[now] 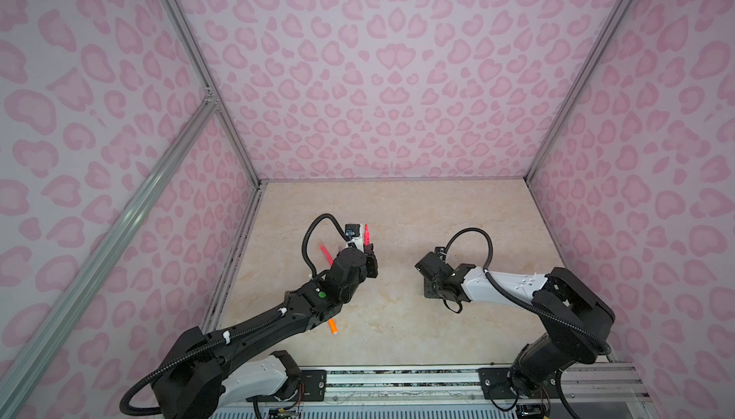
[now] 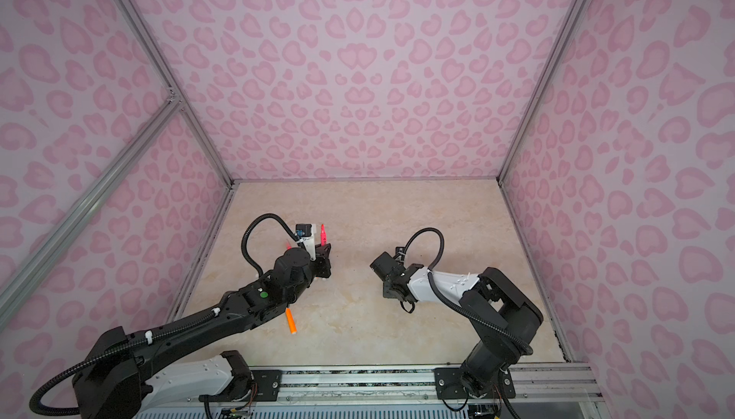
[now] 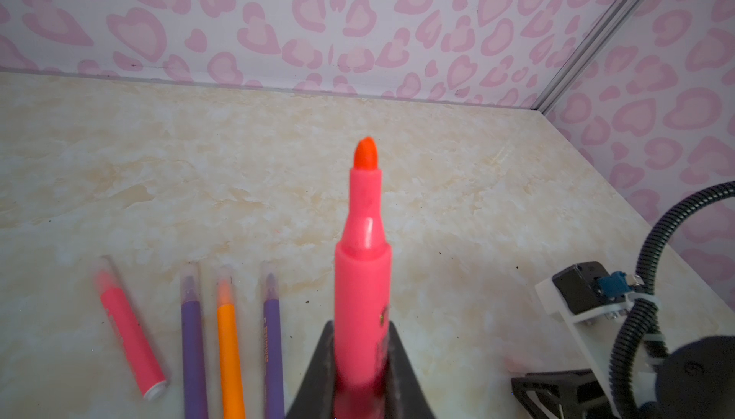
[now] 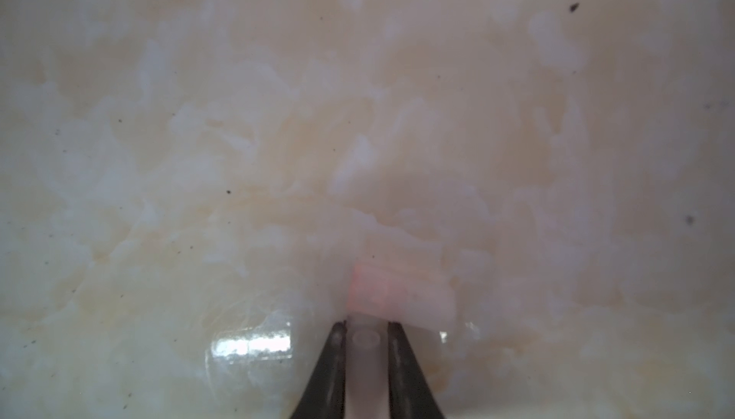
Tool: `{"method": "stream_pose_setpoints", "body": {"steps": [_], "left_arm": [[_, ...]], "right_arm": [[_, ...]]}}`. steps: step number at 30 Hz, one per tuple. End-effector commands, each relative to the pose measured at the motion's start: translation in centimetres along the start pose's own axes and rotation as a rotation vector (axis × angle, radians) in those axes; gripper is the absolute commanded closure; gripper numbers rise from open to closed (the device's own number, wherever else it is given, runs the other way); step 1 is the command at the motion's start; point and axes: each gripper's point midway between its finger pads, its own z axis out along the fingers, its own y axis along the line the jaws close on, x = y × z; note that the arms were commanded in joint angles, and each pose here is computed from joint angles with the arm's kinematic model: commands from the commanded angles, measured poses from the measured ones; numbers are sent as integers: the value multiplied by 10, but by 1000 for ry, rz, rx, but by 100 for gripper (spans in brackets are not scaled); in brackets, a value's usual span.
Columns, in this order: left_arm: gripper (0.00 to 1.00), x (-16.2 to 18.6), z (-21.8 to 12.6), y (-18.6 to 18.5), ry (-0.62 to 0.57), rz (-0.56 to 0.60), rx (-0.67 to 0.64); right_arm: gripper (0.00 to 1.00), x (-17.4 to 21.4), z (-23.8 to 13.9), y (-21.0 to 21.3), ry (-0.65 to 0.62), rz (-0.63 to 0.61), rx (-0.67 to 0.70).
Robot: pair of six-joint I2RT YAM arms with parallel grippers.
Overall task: Insert the pens into the pen caps
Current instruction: 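Lower the right gripper onto a translucent pink cap and grasp it, then lift the cap with the right gripper and bring it over the pink highlighter tip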
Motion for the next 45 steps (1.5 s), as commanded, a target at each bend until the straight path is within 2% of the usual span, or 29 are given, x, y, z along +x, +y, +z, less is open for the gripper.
{"method": "stream_pose_setpoints", "body": {"steps": [1,4,9,12,14,19,23,26,29,31,34,39,45], "left_arm": [[97,-10,0,-5,-24,-13,18],[97,-10,-1,-6,-25,-14,23],[97,-11,-3,-12,-33,-1,63],[97,-11,-7,-17,-40,8,106],[97,-11,-9,-21,-45,10,138],[97,-11,-17,-49,-50,32,306],[97,-6,-26,-82,-18,55,498],[97,-2,-35,-106,15,76,627],[96,4,-39,-120,37,105,672],[96,10,-38,-128,56,125,692],[96,23,-36,-143,101,150,727],[97,43,-20,-159,191,142,763],[96,55,-13,-171,269,107,793]], "right_arm": [[80,13,4,-8,49,-14,34],[94,13,3,-8,51,-8,29],[96,0,-18,1,6,12,-18],[96,-18,-45,8,-55,28,-67],[100,-33,-65,13,-106,39,-109],[100,-95,-137,20,-351,65,-232],[100,-143,-199,17,-558,187,-418],[100,-159,-240,19,-718,223,-604],[100,-159,-267,13,-886,243,-734],[100,-153,-264,3,-930,278,-745],[100,-147,-257,-2,-940,267,-744],[100,-138,-255,11,-927,221,-852],[100,-134,-253,19,-903,222,-941]]}}
